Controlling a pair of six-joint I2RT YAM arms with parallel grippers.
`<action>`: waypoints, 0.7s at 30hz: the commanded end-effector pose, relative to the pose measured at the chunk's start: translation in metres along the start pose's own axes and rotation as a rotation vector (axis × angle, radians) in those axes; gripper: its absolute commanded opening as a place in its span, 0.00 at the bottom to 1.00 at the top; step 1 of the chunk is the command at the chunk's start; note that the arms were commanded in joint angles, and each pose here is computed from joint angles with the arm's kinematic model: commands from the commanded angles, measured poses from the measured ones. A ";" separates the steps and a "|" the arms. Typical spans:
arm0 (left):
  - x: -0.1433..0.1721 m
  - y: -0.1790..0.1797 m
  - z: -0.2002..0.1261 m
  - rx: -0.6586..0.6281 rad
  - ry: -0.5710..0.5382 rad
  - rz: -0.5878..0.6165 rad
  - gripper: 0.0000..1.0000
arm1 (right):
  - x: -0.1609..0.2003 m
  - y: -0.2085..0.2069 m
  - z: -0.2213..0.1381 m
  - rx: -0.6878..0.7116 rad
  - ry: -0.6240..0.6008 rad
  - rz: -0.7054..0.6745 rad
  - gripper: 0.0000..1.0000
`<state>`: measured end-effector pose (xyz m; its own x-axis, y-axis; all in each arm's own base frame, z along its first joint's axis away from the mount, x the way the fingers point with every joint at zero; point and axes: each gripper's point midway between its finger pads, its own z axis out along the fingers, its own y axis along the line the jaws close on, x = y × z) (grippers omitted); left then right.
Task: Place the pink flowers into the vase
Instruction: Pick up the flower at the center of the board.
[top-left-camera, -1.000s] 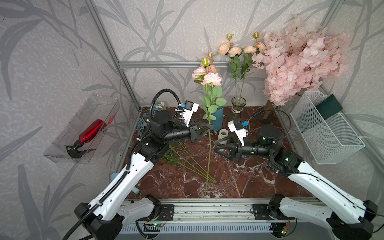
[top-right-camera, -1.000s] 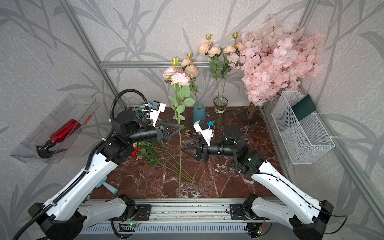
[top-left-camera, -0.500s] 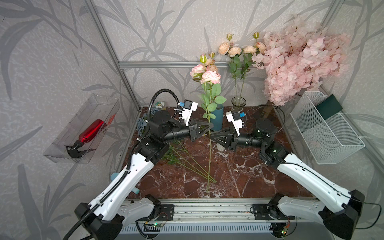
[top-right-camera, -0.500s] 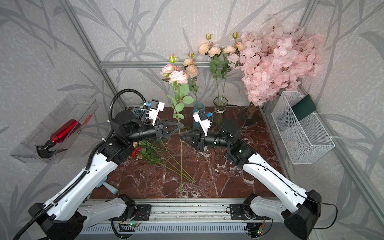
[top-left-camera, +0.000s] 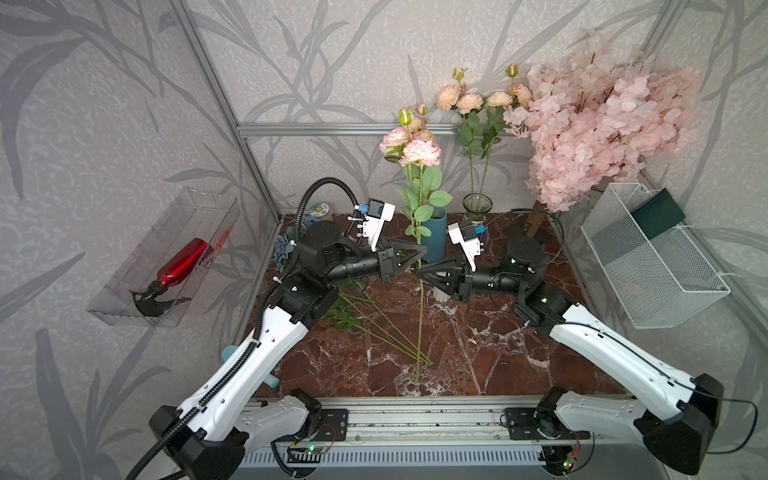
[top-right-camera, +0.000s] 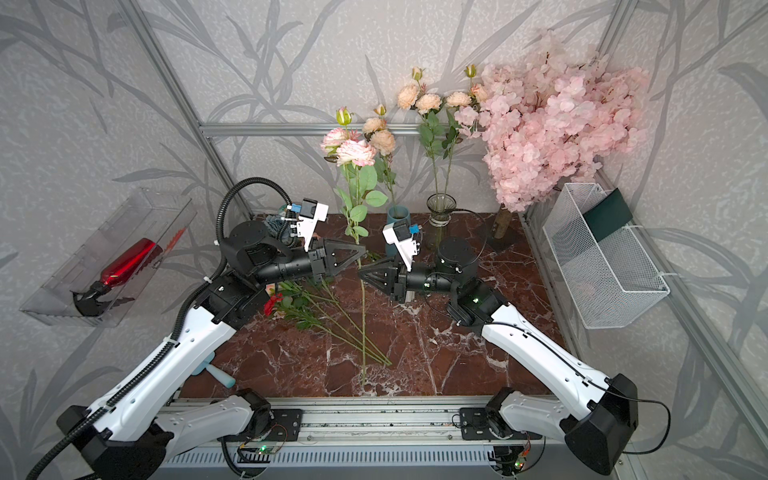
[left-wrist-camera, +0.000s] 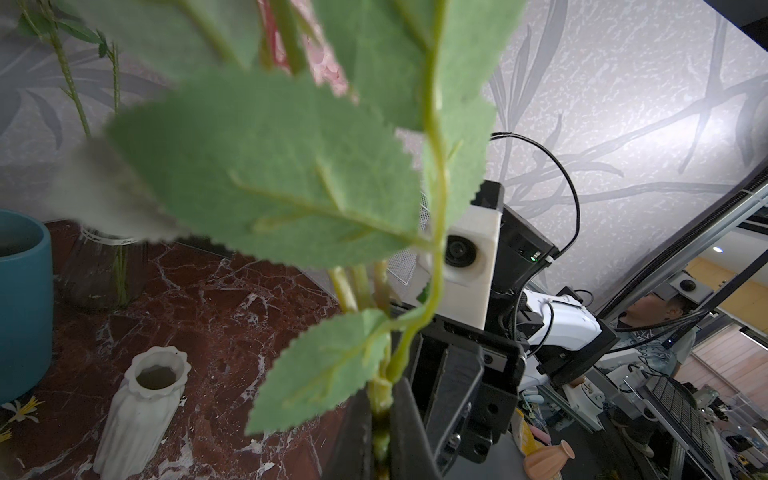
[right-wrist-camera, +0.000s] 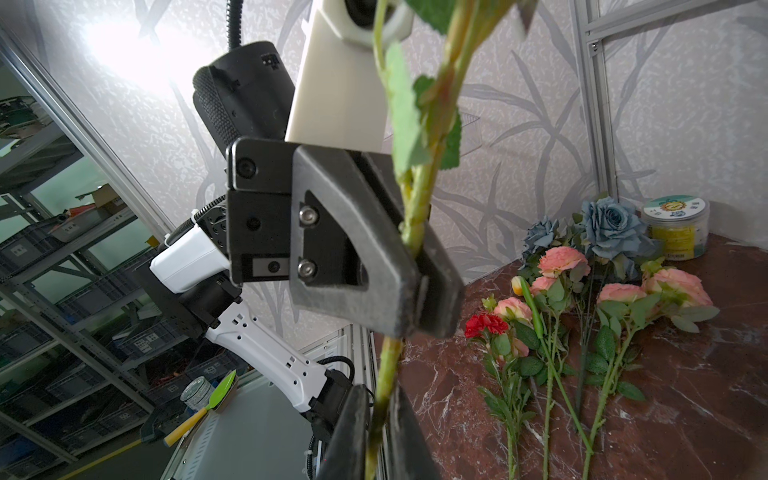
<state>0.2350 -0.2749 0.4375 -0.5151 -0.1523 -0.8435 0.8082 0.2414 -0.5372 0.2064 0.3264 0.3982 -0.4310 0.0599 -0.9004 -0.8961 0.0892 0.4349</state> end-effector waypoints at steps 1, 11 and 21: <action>-0.002 0.005 0.001 -0.019 -0.010 0.041 0.00 | -0.014 -0.001 0.004 -0.006 -0.027 -0.060 0.11; 0.000 0.016 0.006 -0.056 0.011 0.065 0.00 | -0.010 -0.021 0.019 0.014 -0.012 -0.074 0.05; 0.003 0.038 0.002 -0.181 0.025 0.079 0.03 | -0.006 -0.024 0.018 0.031 0.000 -0.093 0.00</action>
<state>0.2653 -0.2684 0.4117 -0.4737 -0.1195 -0.8725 0.7836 0.3949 -0.4795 0.2367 0.3398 0.3734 -0.4279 0.0250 -0.9035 -0.8921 0.1490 0.4266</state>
